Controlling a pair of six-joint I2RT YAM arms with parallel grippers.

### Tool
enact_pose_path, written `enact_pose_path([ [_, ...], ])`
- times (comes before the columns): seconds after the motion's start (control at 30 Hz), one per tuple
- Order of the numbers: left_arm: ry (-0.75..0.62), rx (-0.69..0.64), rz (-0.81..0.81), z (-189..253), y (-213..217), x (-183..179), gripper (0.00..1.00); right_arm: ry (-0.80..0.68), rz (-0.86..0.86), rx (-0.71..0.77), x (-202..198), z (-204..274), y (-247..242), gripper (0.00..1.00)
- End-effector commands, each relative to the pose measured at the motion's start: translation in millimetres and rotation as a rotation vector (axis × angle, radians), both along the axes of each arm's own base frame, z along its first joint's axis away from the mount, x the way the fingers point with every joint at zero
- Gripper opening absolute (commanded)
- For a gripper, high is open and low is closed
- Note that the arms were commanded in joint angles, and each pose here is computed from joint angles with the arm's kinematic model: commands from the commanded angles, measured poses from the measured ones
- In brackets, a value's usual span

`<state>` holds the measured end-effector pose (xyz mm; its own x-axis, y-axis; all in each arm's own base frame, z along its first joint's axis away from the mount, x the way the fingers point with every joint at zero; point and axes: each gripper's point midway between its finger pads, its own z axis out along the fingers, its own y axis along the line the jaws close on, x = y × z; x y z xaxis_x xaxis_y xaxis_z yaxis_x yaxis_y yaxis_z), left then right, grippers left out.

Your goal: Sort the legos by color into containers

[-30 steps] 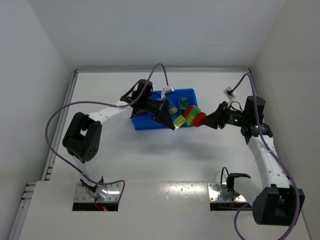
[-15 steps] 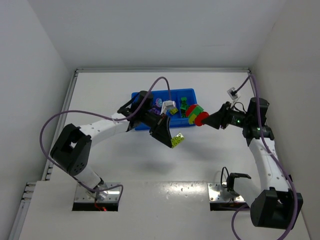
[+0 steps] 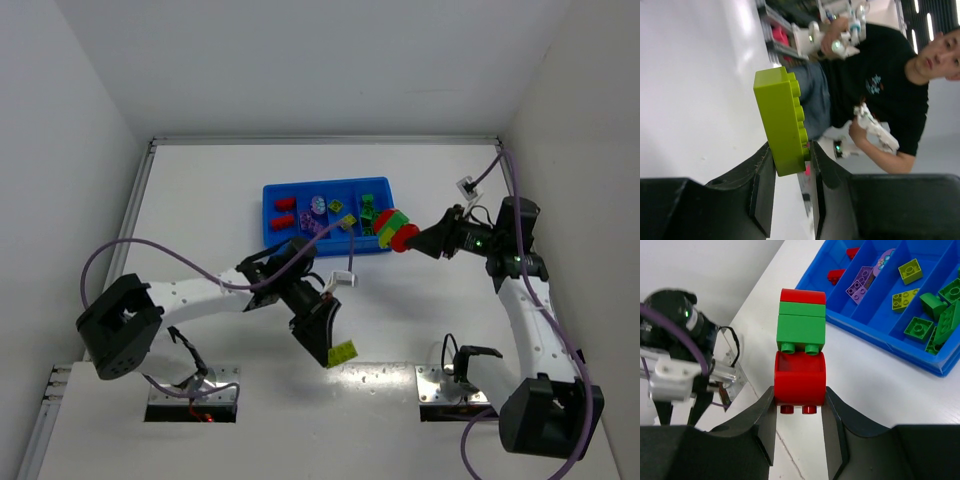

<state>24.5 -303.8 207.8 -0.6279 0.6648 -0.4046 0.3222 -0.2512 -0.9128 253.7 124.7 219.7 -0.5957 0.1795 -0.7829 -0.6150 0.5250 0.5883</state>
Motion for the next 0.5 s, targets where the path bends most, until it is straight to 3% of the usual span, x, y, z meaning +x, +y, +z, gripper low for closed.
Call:
enact_pose_path([
  [0.0,0.051,-0.071,-0.192,12.2,29.7,-39.6,0.14,-0.070,0.016,0.001,0.7,9.7,0.2,0.05],
  [0.17,0.068,-0.054,-0.288,4.3,40.9,-71.5,0.12,-0.069,0.008,-0.003,2.0,9.1,-0.6,0.05],
  [0.47,0.057,-0.071,-0.310,4.2,37.5,-74.7,0.04,-0.068,0.000,-0.007,1.2,4.7,-1.1,0.05],
])
